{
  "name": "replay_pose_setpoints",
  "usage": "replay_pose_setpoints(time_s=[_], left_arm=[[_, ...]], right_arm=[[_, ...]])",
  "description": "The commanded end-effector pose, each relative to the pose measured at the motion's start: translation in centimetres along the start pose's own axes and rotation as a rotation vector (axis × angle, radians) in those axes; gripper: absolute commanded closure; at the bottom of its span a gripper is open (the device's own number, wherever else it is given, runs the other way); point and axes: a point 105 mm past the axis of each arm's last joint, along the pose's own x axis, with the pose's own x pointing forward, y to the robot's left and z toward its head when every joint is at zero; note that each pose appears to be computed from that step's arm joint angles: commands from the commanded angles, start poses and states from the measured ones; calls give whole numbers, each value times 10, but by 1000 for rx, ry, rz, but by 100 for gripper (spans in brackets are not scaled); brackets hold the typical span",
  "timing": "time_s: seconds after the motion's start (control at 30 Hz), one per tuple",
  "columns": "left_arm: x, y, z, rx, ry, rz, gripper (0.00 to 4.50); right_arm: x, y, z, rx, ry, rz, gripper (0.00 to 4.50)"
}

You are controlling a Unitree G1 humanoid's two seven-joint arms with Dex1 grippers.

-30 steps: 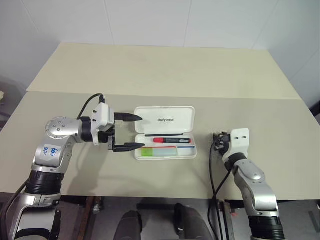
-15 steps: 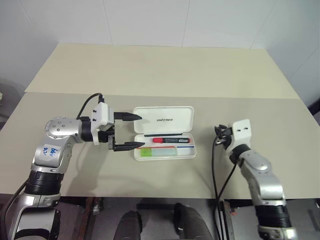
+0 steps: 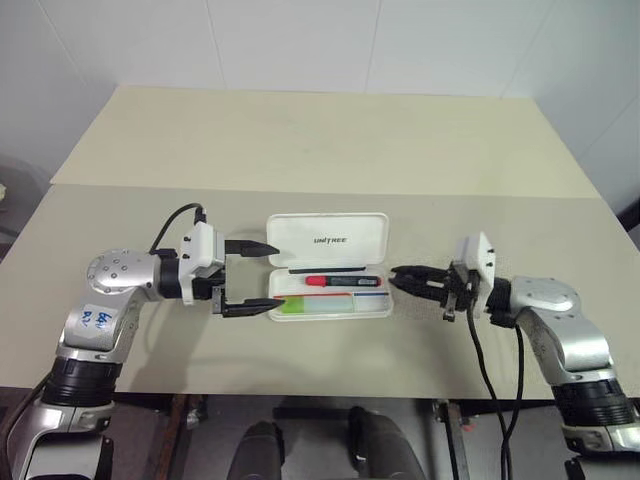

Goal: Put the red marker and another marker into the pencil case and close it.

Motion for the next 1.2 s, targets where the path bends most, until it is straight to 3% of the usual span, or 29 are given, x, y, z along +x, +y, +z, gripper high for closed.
replay_pose_setpoints(time_s=[0.03,0.3,0.73,0.77,1.07,1.2], left_arm=[[-5,-2,13,47,-22,15,0],[-6,-4,16,48,-30,33,0],[-5,-5,16,43,-35,48,0],[-5,-5,15,44,-35,48,0],[-4,-4,15,45,-37,50,0],[-4,-4,15,45,-36,51,0]], right_arm=[[15,7,9,-54,-47,112,411],[31,13,3,-72,-42,221,411],[33,9,-7,-32,-25,223,411],[34,10,-8,-33,-27,225,338],[41,9,-5,-37,-59,205,18],[40,10,-3,-43,-60,209,2]])
